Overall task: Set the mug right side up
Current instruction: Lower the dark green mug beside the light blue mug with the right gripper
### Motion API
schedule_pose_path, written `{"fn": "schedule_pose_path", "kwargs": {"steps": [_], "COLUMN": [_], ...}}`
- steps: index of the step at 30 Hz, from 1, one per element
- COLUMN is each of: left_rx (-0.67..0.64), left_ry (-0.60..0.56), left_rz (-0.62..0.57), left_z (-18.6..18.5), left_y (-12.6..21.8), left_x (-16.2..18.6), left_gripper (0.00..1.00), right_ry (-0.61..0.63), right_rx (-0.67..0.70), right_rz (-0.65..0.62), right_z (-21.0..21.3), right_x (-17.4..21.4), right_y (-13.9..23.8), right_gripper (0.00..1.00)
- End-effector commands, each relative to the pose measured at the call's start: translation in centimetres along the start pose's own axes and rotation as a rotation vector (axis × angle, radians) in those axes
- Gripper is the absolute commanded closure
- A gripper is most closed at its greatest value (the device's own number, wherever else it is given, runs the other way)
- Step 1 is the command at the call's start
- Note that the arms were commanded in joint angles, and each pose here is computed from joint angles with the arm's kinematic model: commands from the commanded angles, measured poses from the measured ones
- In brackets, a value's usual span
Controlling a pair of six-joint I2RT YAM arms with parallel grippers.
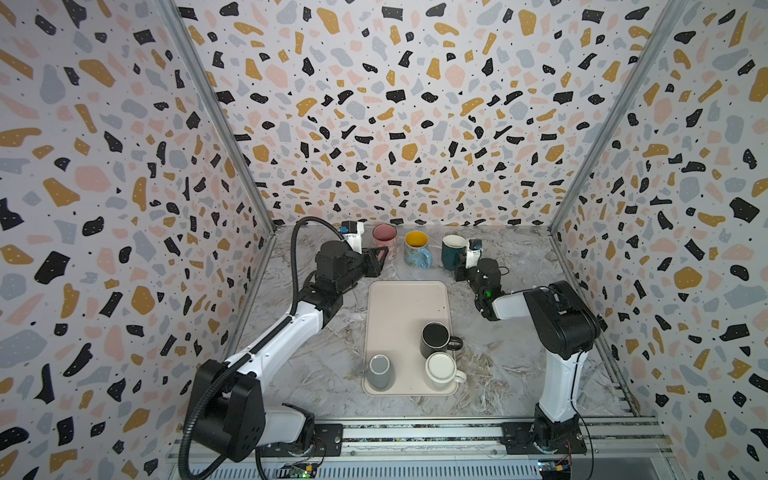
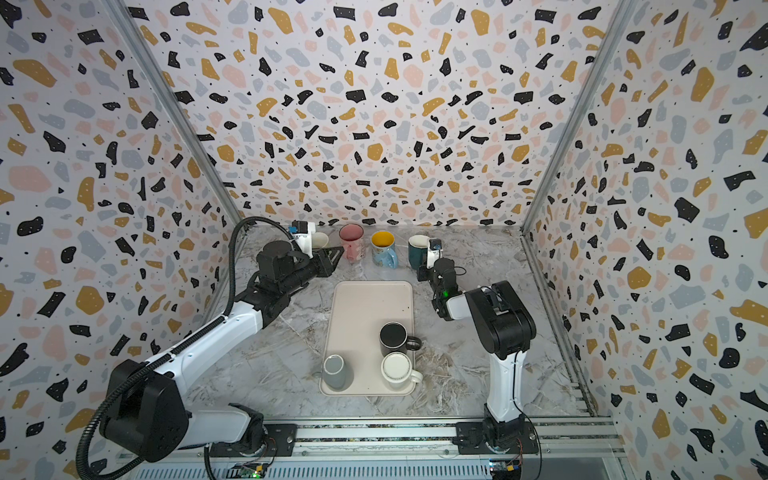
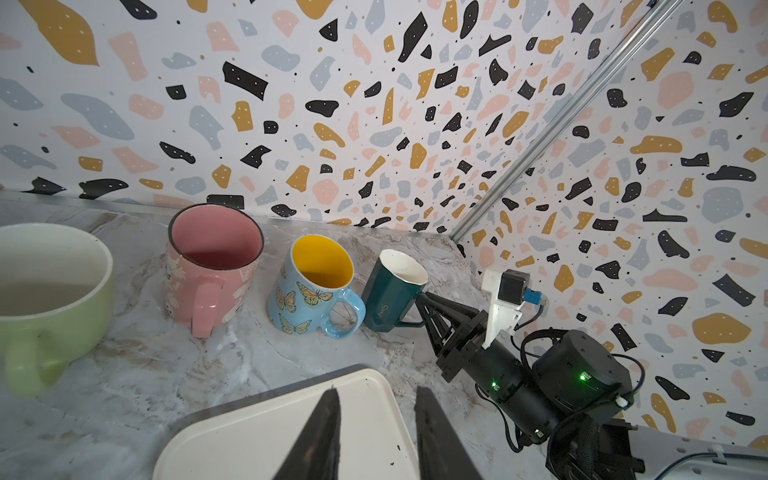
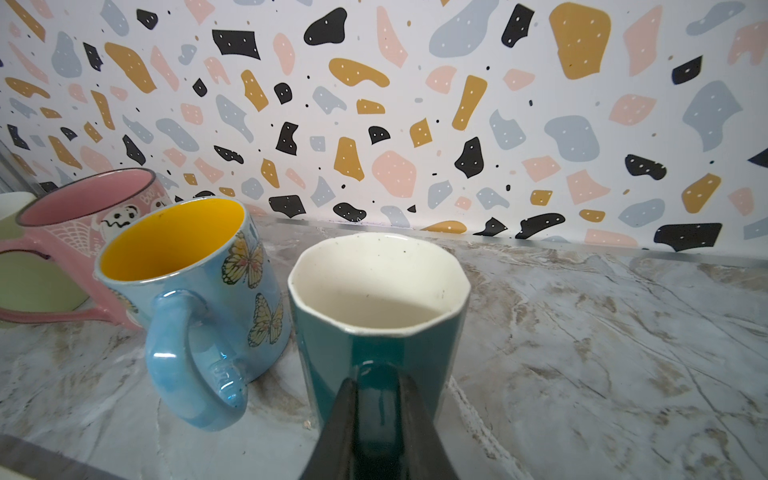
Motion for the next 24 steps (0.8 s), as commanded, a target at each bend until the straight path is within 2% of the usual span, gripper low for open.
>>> {"fn": "schedule_pose_path", "kwargs": {"steps": [1,16,24], "left_rx": [0.005,-0.010,-0.001], "left_ry": [-0.002,0.001,0.009], "left_rz": [-0.037,-0.035,-0.028], "left_z": [0.3,1.0,1.1], "left_y": [0.0,-0.3,-0.5], "left_x": [-0.4,-0.5,-0.3], "left_gripper": [0.68,0.68,0.68], "right_ry": [-0.029,-0.019,-0.017], "right_rx": [0.056,0.037,0.025], "right_rz": [-0.221,-0.210,-0.198], "right_z": [-1.3,-0.8,-0.2], "right_x": [-5.6,-4.4,-4.0], "right_y": [-0.3,-1.0,-0.8], "right_gripper": [1.00,1.00,0.82]}}
Point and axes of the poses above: each gripper's point midway between its finger pads, its own y axis back along the fingers, its own z axis along the line the jaws close on, x = y × z, the point moved 7 cm from there along y, back along the fingers, and after that the axes turned 14 degrees about y, right-handed, at the moved point
